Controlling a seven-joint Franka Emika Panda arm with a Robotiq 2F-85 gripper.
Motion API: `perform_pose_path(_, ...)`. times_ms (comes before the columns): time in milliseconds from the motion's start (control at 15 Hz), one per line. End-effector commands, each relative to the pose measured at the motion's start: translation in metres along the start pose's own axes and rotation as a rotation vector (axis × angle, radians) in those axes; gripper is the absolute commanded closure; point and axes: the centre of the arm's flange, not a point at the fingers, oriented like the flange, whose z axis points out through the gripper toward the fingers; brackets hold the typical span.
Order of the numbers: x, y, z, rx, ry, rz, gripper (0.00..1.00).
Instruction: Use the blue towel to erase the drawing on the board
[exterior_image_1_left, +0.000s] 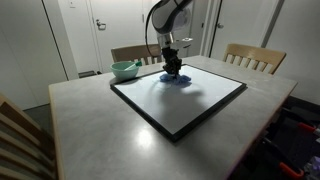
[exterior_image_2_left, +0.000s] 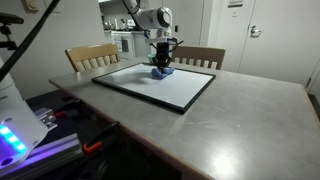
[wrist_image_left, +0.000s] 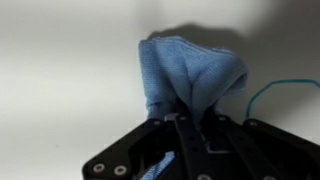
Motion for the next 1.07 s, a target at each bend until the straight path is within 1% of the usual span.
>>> perform_pose_path(0, -0.009, -0.047, 0.006, 0.023, -0.034, -0.085, 0.96)
perform_pose_path(333, -0.013, -0.103, 0.003, 0.034, -0.047, -0.166, 0.96)
perform_pose_path(667, -0.017, -0.148, 0.001, 0.051, -0.021, -0.237, 0.96)
perform_pose_path(867, -0.02, -0.163, 0.003, 0.054, -0.022, -0.266, 0.96)
perform_pose_path(1000, -0.022, -0.162, 0.006, 0.025, -0.019, -0.28, 0.96)
